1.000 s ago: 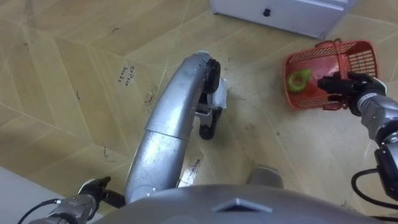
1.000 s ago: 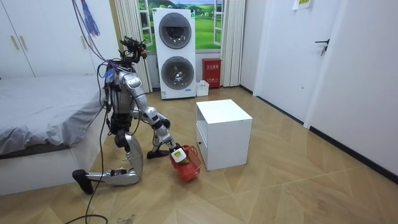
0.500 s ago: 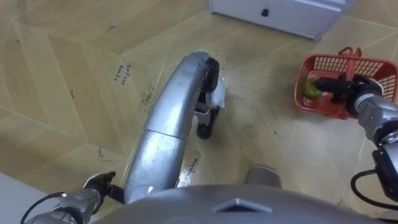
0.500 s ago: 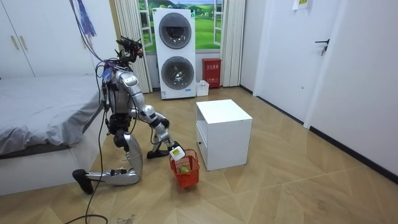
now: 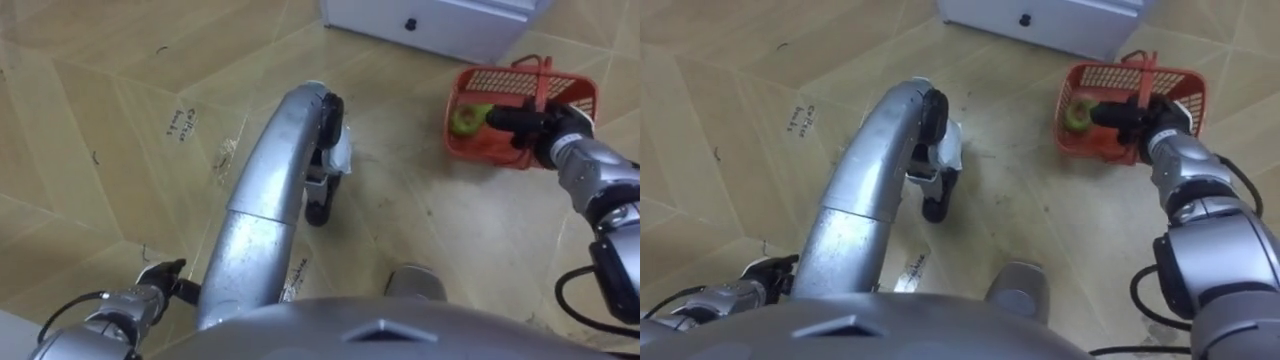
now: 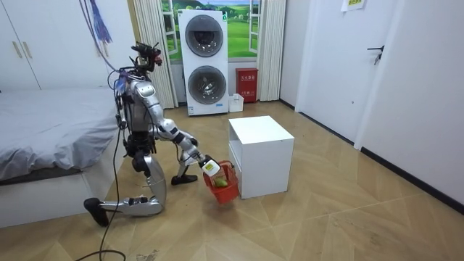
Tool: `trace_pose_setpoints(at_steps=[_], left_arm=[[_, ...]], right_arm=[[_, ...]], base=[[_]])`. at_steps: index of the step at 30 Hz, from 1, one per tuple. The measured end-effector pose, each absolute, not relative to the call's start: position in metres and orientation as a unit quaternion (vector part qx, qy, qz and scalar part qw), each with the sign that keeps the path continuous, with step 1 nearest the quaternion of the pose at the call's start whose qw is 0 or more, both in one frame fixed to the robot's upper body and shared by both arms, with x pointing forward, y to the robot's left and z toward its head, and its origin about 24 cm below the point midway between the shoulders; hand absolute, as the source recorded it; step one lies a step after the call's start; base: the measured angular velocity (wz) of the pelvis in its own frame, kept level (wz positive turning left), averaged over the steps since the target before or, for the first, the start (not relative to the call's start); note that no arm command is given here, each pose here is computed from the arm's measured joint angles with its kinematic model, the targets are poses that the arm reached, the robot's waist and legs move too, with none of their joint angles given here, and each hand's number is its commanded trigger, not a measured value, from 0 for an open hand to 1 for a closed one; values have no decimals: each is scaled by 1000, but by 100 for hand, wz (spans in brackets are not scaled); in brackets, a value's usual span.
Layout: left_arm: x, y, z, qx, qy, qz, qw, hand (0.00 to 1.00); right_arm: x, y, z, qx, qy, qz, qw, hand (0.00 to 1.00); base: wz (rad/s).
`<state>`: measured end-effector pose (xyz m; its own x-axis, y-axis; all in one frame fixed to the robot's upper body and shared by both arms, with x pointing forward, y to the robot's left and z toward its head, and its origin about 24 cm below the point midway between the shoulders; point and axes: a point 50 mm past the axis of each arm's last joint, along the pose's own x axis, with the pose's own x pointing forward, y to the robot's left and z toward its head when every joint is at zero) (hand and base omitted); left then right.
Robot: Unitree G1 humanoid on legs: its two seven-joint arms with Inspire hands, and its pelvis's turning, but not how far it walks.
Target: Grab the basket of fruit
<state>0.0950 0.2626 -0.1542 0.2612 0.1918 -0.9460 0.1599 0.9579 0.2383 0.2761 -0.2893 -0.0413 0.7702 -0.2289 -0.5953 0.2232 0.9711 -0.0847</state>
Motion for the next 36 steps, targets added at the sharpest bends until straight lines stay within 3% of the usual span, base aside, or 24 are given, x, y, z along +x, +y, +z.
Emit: trace_pose_setpoints(at_steps=[7,15,21,29,36], left_arm=[[126,259,-147,163,577,29,800,0],[66,273,-156,144,620,103,764,0],[47,274,-158,170,628,109,751,0],[62,262,-157,152,604,108,775,0],[49,265,-158,135,615,124,767,0]], right_arm=[[305,-256,-14,7,251,-73,965,100],[286,-212,-15,15,227,24,973,100],[268,-191,-15,-21,210,73,975,100],[260,-180,15,-16,139,92,986,100],[258,-166,52,-8,60,124,990,100]], base=[[-13],[-56],[-24],[8],[3]])
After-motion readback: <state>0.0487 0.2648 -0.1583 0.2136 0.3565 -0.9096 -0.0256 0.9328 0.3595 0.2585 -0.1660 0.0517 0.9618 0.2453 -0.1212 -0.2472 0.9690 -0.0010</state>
